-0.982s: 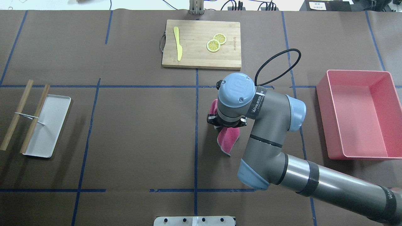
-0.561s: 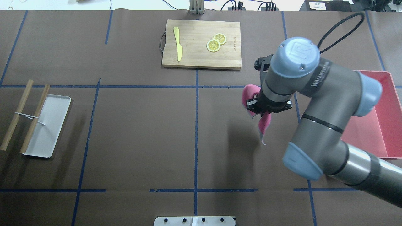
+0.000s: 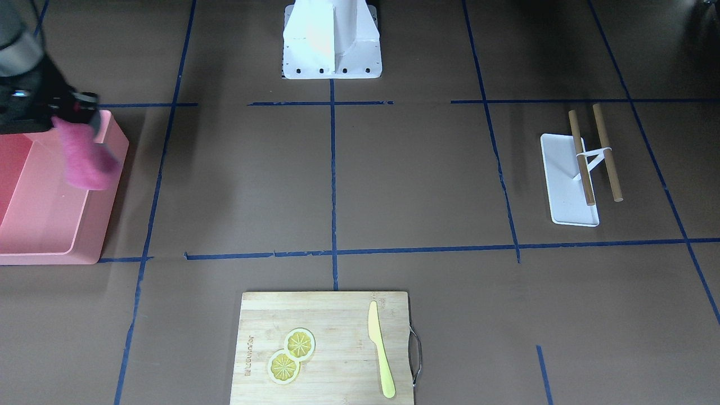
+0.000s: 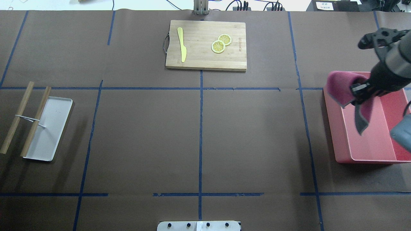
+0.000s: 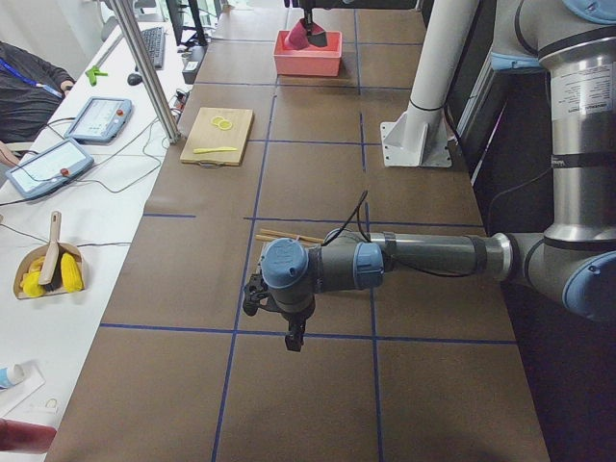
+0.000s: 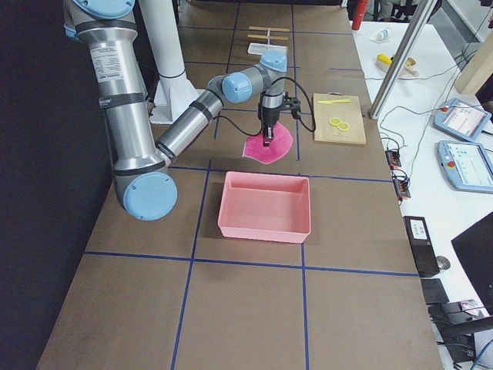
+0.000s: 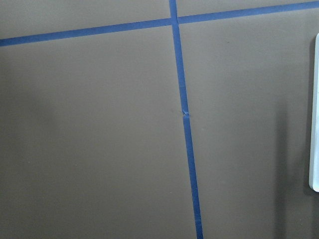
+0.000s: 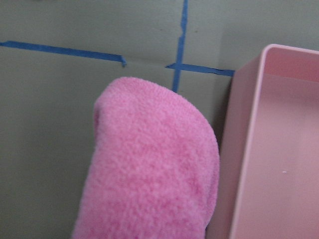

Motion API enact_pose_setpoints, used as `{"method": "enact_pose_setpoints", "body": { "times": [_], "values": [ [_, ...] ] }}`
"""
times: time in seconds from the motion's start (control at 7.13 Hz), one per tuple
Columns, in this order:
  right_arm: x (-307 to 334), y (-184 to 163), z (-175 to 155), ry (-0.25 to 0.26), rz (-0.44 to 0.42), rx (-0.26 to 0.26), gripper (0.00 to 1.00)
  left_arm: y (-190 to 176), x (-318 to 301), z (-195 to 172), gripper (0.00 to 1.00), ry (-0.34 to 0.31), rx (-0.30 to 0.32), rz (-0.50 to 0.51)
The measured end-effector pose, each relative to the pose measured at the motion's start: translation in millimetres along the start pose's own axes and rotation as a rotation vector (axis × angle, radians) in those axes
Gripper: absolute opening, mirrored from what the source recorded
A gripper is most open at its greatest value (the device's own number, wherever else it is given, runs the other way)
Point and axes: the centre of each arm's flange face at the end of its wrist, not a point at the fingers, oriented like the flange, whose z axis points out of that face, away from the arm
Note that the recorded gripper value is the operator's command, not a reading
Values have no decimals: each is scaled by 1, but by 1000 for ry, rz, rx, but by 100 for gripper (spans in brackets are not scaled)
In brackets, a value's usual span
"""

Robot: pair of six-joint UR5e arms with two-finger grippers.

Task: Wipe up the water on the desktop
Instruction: 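Carry the pink towel over the pink bin with the right gripper, then release the towel into the pink bin and raise the right gripper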

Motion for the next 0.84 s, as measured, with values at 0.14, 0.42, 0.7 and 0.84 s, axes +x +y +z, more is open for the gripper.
{"method": "enact_pose_setpoints", "body": {
  "times": [0.14,0.42,0.7,0.84],
  "values": [
    [62,14,-2,-6,-9,-18,0,0,1,0,100,4,1,0],
    [112,28,-8,-37,2,-22,98,1,1,0,100,13,3,-1],
    [119,28,-7,-42,11,-25,100,1,1,0,100,15,3,-1],
    [121,28,-7,-41,14,-26,100,1,1,0,100,15,3,-1]
  ]
}}
